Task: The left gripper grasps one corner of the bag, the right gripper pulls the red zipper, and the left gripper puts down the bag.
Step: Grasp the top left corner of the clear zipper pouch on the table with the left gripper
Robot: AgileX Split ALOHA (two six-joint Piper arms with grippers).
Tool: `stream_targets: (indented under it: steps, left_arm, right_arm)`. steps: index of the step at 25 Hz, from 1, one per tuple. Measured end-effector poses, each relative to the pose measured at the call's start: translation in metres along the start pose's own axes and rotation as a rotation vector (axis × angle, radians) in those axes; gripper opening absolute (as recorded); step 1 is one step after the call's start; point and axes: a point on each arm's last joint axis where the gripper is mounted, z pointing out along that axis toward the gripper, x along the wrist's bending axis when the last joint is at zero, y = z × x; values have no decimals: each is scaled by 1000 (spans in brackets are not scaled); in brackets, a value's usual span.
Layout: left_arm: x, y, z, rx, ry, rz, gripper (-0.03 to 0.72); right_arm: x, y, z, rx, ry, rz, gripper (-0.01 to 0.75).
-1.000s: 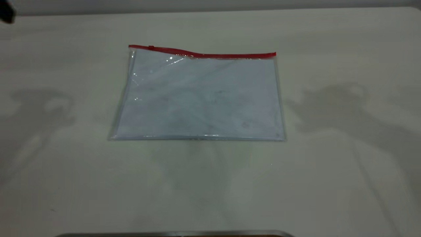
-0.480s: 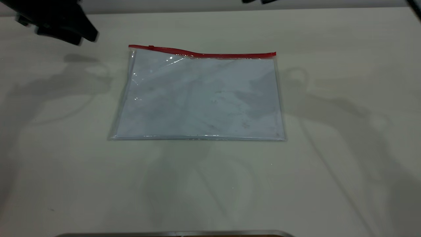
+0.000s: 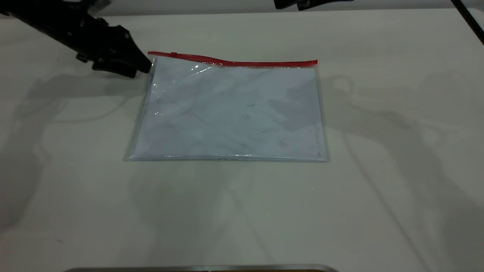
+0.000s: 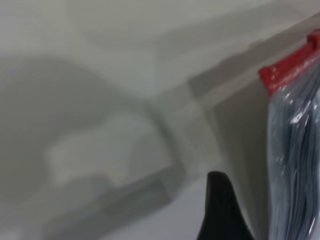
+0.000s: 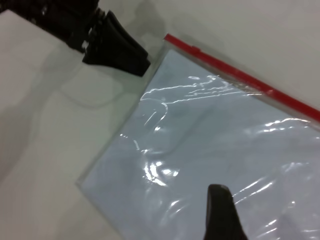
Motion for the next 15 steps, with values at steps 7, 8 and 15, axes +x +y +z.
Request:
stream_targets:
  steps: [7,8,15]
  left_arm:
    - [-20,5,23,11,3,88,536]
    - [-21,5,25,8,10,92,532]
    - [-20,8,26,-12,41,98,265]
  right_arm:
    - [-2,1,0,-6,-20,7,511]
    - [-2,1,0,-6,-20,7,511]
    - [0,1,0,-6,0,7,511]
